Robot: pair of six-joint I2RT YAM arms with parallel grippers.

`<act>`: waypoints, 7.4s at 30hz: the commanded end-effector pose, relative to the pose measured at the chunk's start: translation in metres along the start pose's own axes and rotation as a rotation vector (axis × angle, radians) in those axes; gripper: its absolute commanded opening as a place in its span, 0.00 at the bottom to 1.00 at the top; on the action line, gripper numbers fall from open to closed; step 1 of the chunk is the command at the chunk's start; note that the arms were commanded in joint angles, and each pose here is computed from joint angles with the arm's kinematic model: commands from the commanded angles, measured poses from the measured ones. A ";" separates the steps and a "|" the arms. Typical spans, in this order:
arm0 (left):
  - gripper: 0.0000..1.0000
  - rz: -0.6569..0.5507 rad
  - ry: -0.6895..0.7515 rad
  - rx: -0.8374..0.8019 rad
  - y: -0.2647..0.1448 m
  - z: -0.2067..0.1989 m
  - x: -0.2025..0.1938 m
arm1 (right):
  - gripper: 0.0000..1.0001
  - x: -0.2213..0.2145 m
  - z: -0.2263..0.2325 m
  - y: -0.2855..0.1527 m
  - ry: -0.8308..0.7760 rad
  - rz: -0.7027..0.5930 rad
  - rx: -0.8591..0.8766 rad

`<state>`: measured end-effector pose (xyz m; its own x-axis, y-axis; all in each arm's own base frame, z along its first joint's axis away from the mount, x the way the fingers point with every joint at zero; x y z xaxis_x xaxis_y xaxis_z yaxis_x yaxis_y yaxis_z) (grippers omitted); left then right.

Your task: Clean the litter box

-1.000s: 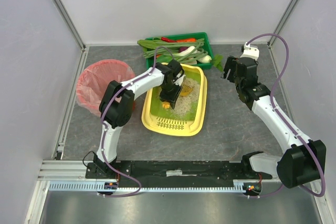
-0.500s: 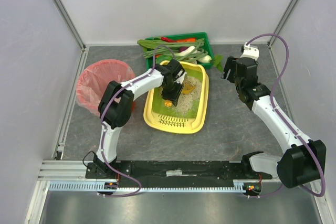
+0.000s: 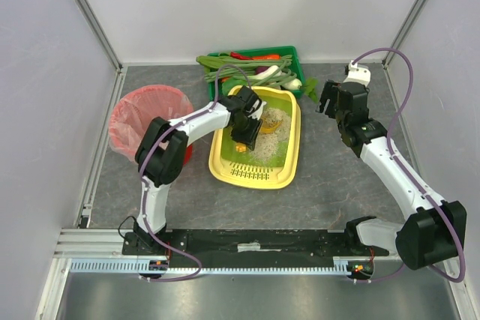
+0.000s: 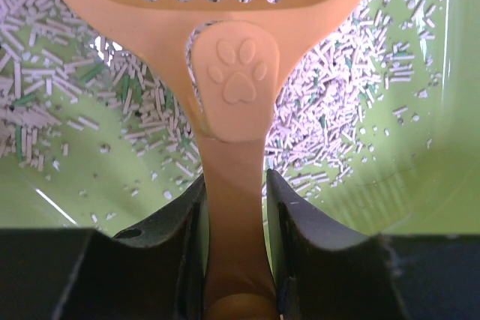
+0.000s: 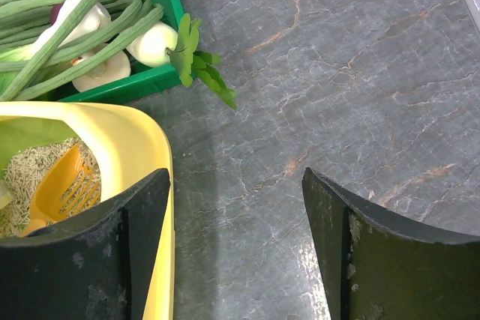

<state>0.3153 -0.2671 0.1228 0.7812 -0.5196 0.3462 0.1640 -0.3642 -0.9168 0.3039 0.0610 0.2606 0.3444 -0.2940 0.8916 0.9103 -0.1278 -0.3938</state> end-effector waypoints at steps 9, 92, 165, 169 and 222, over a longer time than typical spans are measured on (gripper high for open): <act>0.02 -0.249 0.070 0.004 -0.059 -0.009 0.007 | 0.80 0.024 0.005 -0.009 0.035 -0.070 0.026; 0.02 0.022 0.003 0.008 -0.143 -0.053 -0.064 | 0.80 0.019 0.015 0.003 0.037 -0.036 0.071; 0.02 0.013 0.050 0.020 -0.147 -0.060 -0.053 | 0.80 0.016 0.018 0.006 0.021 -0.017 0.109; 0.02 0.036 0.160 0.044 -0.137 -0.084 -0.060 | 0.80 0.016 0.018 0.007 0.025 -0.022 0.105; 0.02 -0.517 -0.466 0.002 -0.273 -0.038 -0.103 | 0.80 0.006 0.014 0.003 0.038 -0.001 0.099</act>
<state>0.1696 -0.1496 0.3167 0.7781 -0.0910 0.6214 0.5324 -0.4294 -0.7295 0.3126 0.0715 0.2632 0.3687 -0.3042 0.8784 0.9167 -0.0373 -0.3977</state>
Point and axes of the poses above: each gripper's point midway between its finger pads, its own y axis out along the fingers, its own z axis along the line the jaws close on, x = y × z, the point moved 9 cm from there along -y, back along the fingers, and after that the axes turned 6 degrees about y, right-handed, at the moved point
